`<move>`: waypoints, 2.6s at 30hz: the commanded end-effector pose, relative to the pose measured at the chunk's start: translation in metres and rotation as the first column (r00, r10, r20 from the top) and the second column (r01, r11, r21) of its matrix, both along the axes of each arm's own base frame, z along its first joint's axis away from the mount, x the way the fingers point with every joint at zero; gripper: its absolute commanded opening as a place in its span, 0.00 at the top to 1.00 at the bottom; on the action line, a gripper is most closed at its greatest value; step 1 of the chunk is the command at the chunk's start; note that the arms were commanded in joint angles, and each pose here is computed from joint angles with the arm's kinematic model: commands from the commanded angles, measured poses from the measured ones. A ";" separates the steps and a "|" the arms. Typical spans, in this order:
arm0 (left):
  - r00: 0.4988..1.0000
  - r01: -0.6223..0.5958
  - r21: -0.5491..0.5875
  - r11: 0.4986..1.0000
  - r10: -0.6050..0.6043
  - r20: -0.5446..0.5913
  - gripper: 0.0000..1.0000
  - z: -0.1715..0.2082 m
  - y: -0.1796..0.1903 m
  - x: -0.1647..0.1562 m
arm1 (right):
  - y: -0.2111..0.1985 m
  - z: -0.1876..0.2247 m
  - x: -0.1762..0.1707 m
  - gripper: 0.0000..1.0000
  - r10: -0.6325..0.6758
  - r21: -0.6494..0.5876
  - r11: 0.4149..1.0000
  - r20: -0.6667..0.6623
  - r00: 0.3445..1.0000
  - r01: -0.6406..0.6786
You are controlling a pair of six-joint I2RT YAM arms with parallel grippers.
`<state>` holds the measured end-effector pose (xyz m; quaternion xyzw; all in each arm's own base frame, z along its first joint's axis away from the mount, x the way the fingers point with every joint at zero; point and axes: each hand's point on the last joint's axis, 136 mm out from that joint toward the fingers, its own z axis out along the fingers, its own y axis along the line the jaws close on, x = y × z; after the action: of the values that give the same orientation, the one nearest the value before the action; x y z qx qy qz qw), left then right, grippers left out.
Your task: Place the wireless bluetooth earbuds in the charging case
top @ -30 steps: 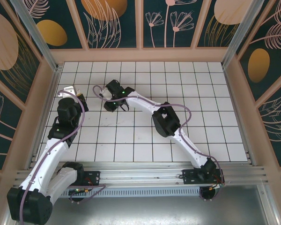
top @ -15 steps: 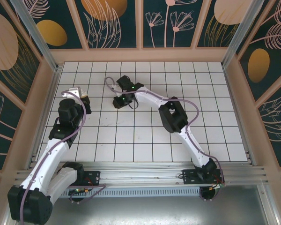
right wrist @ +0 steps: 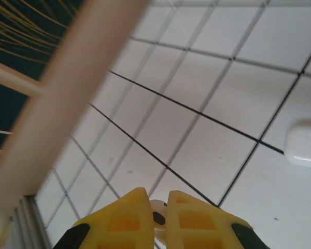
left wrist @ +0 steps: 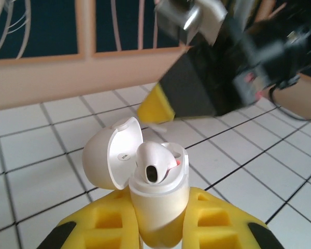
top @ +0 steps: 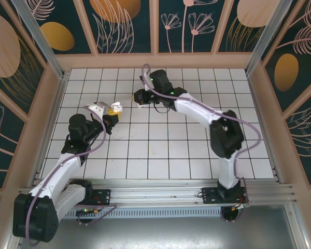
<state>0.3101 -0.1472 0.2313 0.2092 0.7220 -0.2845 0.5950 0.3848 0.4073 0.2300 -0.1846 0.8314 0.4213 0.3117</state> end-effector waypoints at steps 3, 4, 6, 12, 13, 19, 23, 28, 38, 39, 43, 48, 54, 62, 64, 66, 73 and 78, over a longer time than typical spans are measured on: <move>0.971 0.135 0.012 0.991 -0.135 0.197 1.00 0.037 -0.025 -0.005 | -0.021 0.078 -0.024 0.91 -0.090 0.291 0.955 0.106 0.990 0.056; 0.967 0.148 0.017 0.989 -0.148 0.207 1.00 0.038 -0.029 -0.005 | -0.023 0.086 -0.031 0.91 -0.089 0.325 0.945 0.114 0.989 0.048; 0.958 0.177 0.018 0.984 -0.177 0.225 1.00 0.042 -0.036 -0.005 | -0.024 0.100 -0.043 0.91 -0.074 0.366 0.931 0.136 0.988 0.020; 0.948 0.216 -0.038 0.976 -0.201 0.248 1.00 0.059 -0.045 -0.001 | -0.016 0.124 -0.075 0.91 -0.011 0.437 0.897 0.182 0.983 -0.071; 0.945 0.225 -0.047 0.973 -0.206 0.255 1.00 0.062 -0.046 -0.002 | -0.015 0.124 -0.079 0.91 -0.004 0.453 0.888 0.181 0.983 -0.080; 0.944 0.238 -0.079 0.968 -0.211 0.256 1.00 0.068 -0.046 -0.004 | -0.017 0.128 -0.084 0.92 -0.007 0.553 0.830 0.147 0.989 -0.076; 0.948 0.224 -0.075 0.972 -0.199 0.249 1.00 0.063 -0.045 -0.004 | -0.019 0.134 -0.085 0.92 -0.024 0.596 0.801 0.129 0.991 -0.058; 0.954 0.215 -0.083 0.973 -0.191 0.232 1.00 0.057 -0.044 -0.002 | -0.019 0.140 -0.088 0.92 -0.035 0.648 0.761 0.106 0.994 -0.042; 0.954 0.216 -0.086 0.973 -0.192 0.230 1.00 0.057 -0.044 -0.002 | -0.003 0.137 -0.089 0.93 -0.026 0.684 0.729 0.060 0.998 -0.022; 0.954 0.214 -0.088 0.973 -0.189 0.231 1.00 0.058 -0.044 -0.002 | -0.001 0.134 -0.089 0.93 -0.030 0.682 0.731 0.051 0.998 -0.012; 0.954 0.212 -0.105 0.972 -0.183 0.238 1.00 0.061 -0.043 -0.003 | 0.002 0.126 -0.087 0.93 -0.055 0.681 0.732 0.015 0.998 0.030; 0.953 0.213 -0.115 0.970 -0.180 0.243 1.00 0.063 -0.043 -0.005 | 0.006 0.117 -0.081 0.93 -0.086 0.681 0.728 -0.017 0.996 0.075; 0.953 0.205 -0.117 0.972 -0.170 0.251 1.00 0.065 -0.042 -0.009 | 0.015 0.108 -0.080 0.93 -0.079 0.684 0.723 -0.053 0.995 0.094; 0.955 0.156 -0.131 0.979 -0.115 0.274 1.00 0.074 -0.034 -0.008 | 0.018 0.092 -0.081 0.94 -0.115 0.633 0.760 -0.094 0.989 0.148; 0.954 0.149 -0.133 0.980 -0.107 0.281 1.00 0.076 -0.033 -0.008 | 0.018 0.083 -0.079 0.94 -0.145 0.590 0.788 -0.099 0.984 0.176; 0.953 0.148 -0.133 0.980 -0.105 0.283 1.00 0.077 -0.033 -0.008 | 0.018 0.075 -0.078 0.94 -0.165 0.559 0.806 -0.105 0.981 0.195; 0.953 0.138 -0.131 0.982 -0.095 0.289 1.00 0.078 -0.031 -0.009 | 0.015 0.050 -0.074 0.94 -0.219 0.463 0.852 -0.108 0.970 0.244; 0.952 0.137 -0.131 0.982 -0.094 0.292 1.00 0.080 -0.031 -0.009 | 0.011 0.042 -0.074 0.93 -0.242 0.419 0.870 -0.097 0.965 0.260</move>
<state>0.3079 -0.1819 0.2618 0.2375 0.6555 -0.3477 0.6269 0.3124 0.4216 0.3075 0.0116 0.6902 0.6081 0.3921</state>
